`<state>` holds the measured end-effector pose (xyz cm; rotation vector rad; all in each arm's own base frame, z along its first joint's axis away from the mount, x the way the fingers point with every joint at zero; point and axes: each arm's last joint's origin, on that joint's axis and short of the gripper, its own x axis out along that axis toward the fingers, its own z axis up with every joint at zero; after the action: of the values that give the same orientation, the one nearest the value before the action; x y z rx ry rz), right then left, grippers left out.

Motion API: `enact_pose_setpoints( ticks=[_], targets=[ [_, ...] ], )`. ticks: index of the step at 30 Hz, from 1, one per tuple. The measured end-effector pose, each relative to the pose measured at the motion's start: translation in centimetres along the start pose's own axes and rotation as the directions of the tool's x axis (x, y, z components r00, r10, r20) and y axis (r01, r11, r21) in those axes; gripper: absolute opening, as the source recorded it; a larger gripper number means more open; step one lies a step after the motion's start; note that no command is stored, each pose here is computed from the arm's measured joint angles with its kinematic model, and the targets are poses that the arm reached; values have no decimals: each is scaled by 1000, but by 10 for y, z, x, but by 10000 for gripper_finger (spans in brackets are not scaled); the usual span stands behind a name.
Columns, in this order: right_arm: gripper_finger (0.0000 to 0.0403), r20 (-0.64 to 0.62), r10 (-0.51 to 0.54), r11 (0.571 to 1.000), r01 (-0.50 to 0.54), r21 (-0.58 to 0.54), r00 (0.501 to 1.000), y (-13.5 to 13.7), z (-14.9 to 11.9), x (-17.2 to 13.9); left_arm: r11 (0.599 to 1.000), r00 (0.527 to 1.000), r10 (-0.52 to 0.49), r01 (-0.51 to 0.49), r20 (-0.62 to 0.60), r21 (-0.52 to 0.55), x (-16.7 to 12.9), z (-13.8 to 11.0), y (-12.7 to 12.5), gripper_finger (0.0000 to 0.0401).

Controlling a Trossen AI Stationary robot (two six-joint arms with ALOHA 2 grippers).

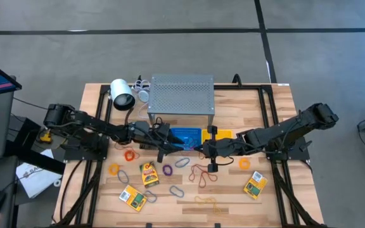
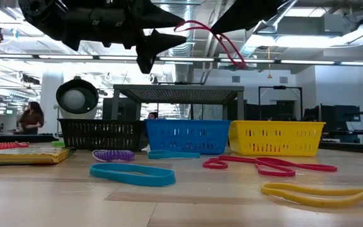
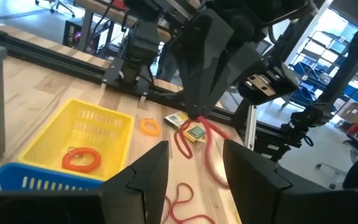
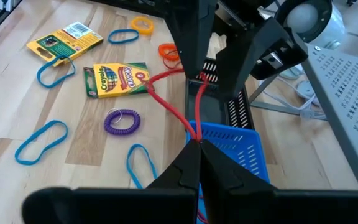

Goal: Pick & Place Office Desk Supplies
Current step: Put the red rubber band into the blue bin

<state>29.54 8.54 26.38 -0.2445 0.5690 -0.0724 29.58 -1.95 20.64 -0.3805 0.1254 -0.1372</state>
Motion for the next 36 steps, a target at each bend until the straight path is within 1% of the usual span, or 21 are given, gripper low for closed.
enact_pose_setpoints(
  ticks=[2,6,11,14,17,26,28,32,36],
  targets=[
    [0,0,-2,1000,2,-6,1000,0,0,0,1000,1000,0,0,0,-1,0,0,0,149],
    [0,-1,-40,999,40,-14,999,-1,0,0,1000,1000,-17,17,-7,-3,0,0,-1,149],
    [0,5,-46,999,46,-20,999,-2,1,0,1000,1000,-21,21,-22,-5,0,-1,0,144],
    [0,4,-51,999,51,-17,999,-3,1,1,1000,999,-16,16,-35,-7,0,-3,0,128],
    [0,5,-51,999,51,-16,999,-4,1,1,1000,999,-16,16,-35,-7,0,-3,0,105],
    [0,11,-51,999,51,-13,999,-4,1,1,1000,1000,-6,6,-31,-7,0,-2,3,13],
    [0,17,-51,999,51,-8,999,-4,2,1,1000,1000,-5,4,-30,-6,0,-1,3,6],
    [1,55,-53,999,52,11,997,-4,6,1,1000,1000,-5,5,-30,-4,0,-1,3,6],
    [12,76,-56,998,55,23,996,-5,8,1,1000,1000,-5,5,-30,1,0,-1,3,3]
  ],
)
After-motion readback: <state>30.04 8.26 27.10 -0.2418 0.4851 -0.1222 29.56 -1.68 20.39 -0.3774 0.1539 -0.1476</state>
